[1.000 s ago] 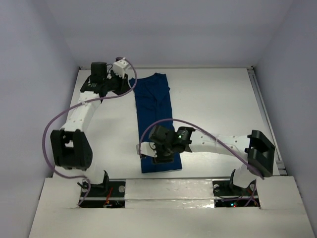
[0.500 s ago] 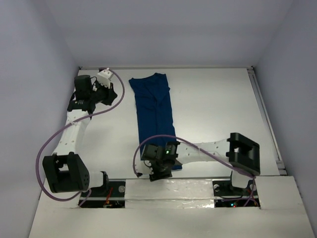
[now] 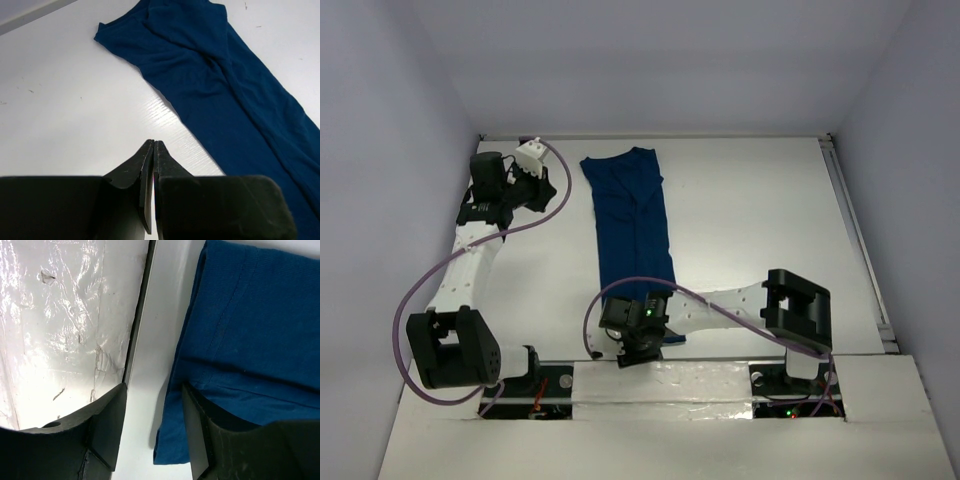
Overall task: Fold and stack the t-shirts
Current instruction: Grab the bottom of the folded rectangular tshirt with right arm
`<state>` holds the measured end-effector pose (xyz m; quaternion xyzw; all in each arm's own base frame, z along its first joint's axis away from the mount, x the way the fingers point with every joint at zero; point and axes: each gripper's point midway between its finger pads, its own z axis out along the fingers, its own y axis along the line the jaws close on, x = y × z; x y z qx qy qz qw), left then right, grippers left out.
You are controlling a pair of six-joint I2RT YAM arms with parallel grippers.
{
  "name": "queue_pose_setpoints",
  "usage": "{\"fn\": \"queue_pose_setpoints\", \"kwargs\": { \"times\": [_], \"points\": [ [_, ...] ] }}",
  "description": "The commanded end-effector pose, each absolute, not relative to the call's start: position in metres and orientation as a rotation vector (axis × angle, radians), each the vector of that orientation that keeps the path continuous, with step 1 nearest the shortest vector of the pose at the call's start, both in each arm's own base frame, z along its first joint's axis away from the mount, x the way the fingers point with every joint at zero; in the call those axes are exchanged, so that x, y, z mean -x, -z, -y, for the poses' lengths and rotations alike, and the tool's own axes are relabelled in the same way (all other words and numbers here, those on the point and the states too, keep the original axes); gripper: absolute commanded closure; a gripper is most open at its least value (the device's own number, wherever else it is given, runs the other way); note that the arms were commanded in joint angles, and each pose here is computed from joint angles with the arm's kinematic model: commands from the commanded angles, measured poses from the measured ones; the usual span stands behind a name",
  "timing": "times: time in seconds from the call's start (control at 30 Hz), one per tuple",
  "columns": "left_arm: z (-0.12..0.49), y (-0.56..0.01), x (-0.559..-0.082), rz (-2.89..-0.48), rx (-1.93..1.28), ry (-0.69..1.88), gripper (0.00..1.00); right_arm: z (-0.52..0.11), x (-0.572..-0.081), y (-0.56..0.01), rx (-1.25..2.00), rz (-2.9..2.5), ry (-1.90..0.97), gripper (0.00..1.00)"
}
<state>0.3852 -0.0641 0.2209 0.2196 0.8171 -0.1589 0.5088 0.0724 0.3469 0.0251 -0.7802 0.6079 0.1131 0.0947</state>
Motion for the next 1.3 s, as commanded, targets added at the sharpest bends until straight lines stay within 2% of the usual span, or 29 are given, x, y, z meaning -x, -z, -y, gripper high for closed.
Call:
{"fn": "queue_pose_setpoints", "kwargs": {
  "times": [0.0, 0.27, 0.87, 1.27],
  "points": [
    [0.068, -0.238, -0.387, -1.9, -0.546, 0.39, 1.0, -0.37, -0.077, -0.052, 2.226, -1.723, -0.387, 0.47],
    [0.066, -0.24, -0.388, -1.9, -0.533, 0.396, 1.0, -0.373, -0.083, -0.077, 2.161, -1.65, -0.393, 0.47],
    [0.069, -0.235, -0.385, -1.907, -0.552, 0.421, 1.0, -0.371, -0.074, -0.031, 2.288, -1.731, -0.384, 0.47],
    [0.071, -0.24, -0.383, -1.891, -0.561, 0.432, 1.0, -0.379, -0.109, -0.038, 2.203, -1.756, -0.308, 0.5]
  ]
}}
